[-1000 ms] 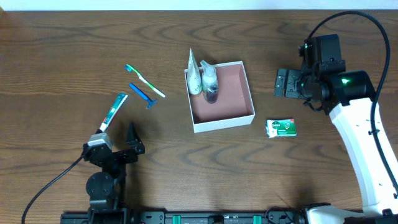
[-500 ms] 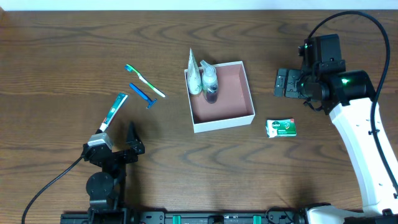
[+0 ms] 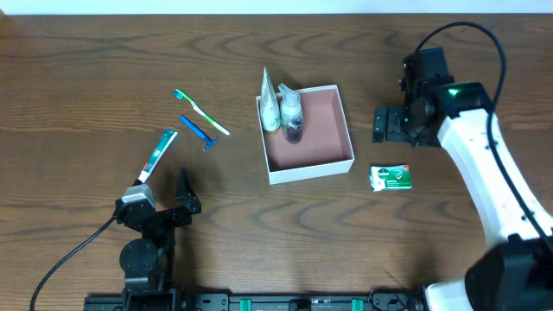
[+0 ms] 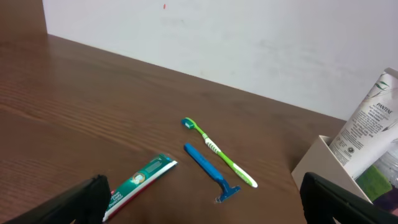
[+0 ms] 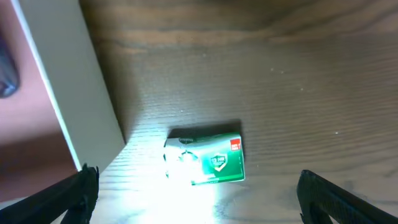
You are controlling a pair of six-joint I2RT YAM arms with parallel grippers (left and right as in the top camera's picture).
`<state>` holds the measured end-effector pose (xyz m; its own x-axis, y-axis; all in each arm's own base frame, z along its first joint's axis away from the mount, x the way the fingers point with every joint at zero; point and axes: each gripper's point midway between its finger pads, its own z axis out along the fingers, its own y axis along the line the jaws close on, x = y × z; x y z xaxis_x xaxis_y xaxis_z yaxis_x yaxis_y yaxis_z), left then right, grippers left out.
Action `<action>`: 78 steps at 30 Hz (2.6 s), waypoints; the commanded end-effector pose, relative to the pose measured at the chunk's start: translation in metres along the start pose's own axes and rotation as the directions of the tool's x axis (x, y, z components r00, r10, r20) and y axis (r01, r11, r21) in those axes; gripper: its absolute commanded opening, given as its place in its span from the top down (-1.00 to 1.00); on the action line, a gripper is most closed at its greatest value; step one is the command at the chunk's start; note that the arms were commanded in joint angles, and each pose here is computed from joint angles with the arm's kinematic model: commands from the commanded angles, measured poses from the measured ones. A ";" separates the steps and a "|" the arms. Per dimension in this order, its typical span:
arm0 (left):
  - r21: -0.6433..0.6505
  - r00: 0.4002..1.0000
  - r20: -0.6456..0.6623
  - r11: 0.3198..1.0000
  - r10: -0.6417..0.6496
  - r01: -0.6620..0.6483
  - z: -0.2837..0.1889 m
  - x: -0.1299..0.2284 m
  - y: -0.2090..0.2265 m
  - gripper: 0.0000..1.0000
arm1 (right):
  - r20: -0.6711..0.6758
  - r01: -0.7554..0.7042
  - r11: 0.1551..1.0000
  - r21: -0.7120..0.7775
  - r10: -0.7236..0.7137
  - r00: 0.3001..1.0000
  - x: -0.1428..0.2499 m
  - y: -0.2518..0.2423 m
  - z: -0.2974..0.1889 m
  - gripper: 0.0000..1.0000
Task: Pack container
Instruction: 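Lift the right gripper out and move it above the green soap bar, then lower the right gripper onto the green Dettol soap bar and grasp it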
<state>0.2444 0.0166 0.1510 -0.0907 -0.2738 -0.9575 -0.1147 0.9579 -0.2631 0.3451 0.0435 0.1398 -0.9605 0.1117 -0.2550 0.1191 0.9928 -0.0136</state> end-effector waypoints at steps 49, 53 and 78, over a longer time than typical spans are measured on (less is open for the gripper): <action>-0.035 0.999 -0.050 0.999 0.011 -0.013 0.001 0.017 0.009 -0.96 | -0.073 -0.772 0.623 0.125 0.782 0.619 0.072 -0.035 0.125 -0.75; -0.035 0.999 -0.050 0.999 0.011 -0.013 0.001 0.017 0.009 -0.96 | -0.086 -0.735 0.665 0.132 0.746 0.660 0.081 -0.036 0.130 -0.71; -0.035 0.999 -0.050 0.999 0.011 -0.013 0.001 0.017 0.009 -0.96 | -0.209 -0.564 0.826 0.006 0.553 0.807 0.087 -0.006 0.130 -0.42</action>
<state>0.2444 0.0166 0.1510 -0.0907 -0.2738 -0.9575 -0.1147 0.9579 -0.2631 0.3031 0.0273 -0.0026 -0.7464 0.6611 -0.0760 0.6526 0.7496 0.1109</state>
